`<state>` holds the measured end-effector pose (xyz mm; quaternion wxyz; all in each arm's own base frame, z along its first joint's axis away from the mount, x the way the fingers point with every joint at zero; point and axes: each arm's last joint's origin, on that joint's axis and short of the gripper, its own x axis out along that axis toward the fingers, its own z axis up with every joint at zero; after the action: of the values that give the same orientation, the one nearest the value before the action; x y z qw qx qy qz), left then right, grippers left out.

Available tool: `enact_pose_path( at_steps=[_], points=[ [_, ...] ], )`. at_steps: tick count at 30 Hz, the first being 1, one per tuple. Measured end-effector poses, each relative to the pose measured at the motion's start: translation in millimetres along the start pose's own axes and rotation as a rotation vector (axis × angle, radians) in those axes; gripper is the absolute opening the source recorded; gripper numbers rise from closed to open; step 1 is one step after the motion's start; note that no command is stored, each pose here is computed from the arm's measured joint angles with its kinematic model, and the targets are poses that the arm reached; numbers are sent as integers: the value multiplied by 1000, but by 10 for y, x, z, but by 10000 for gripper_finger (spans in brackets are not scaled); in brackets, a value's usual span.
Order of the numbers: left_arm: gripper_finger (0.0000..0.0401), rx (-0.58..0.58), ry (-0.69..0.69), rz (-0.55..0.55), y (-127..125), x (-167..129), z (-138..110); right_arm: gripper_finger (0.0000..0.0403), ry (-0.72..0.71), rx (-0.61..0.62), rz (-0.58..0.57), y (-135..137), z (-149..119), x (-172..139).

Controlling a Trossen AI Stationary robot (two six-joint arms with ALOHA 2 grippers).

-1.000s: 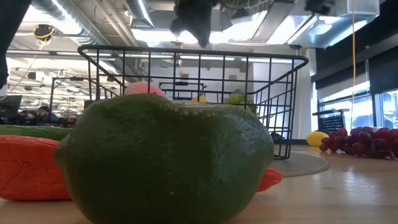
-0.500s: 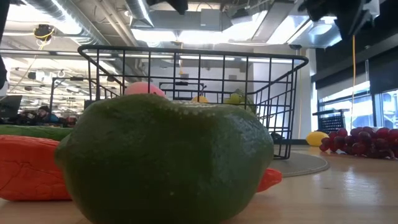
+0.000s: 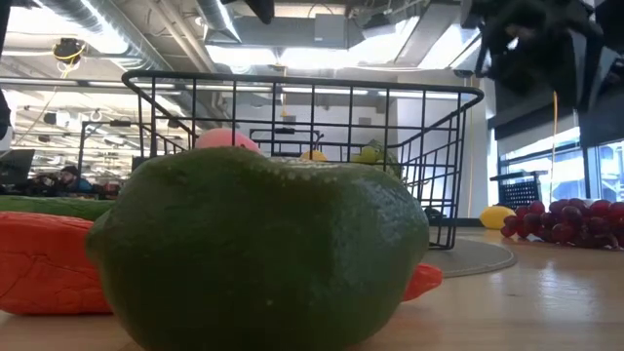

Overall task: Build produce basket
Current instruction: Put the red grapes into the black wire basket

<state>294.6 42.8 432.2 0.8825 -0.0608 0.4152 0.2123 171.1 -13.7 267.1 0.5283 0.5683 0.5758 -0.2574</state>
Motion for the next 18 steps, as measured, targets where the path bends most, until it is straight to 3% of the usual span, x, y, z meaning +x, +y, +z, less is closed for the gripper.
enact_pose_path(
  at_steps=[7, 18],
  points=[
    [69, 18, -3, 7, 1, 1, 3, 52, -185, 92, -115, -89, 38, 241],
    [69, 32, -5, 11, 3, 3, 5, 52, -188, 60, -107, -218, 143, 561]
  ],
)
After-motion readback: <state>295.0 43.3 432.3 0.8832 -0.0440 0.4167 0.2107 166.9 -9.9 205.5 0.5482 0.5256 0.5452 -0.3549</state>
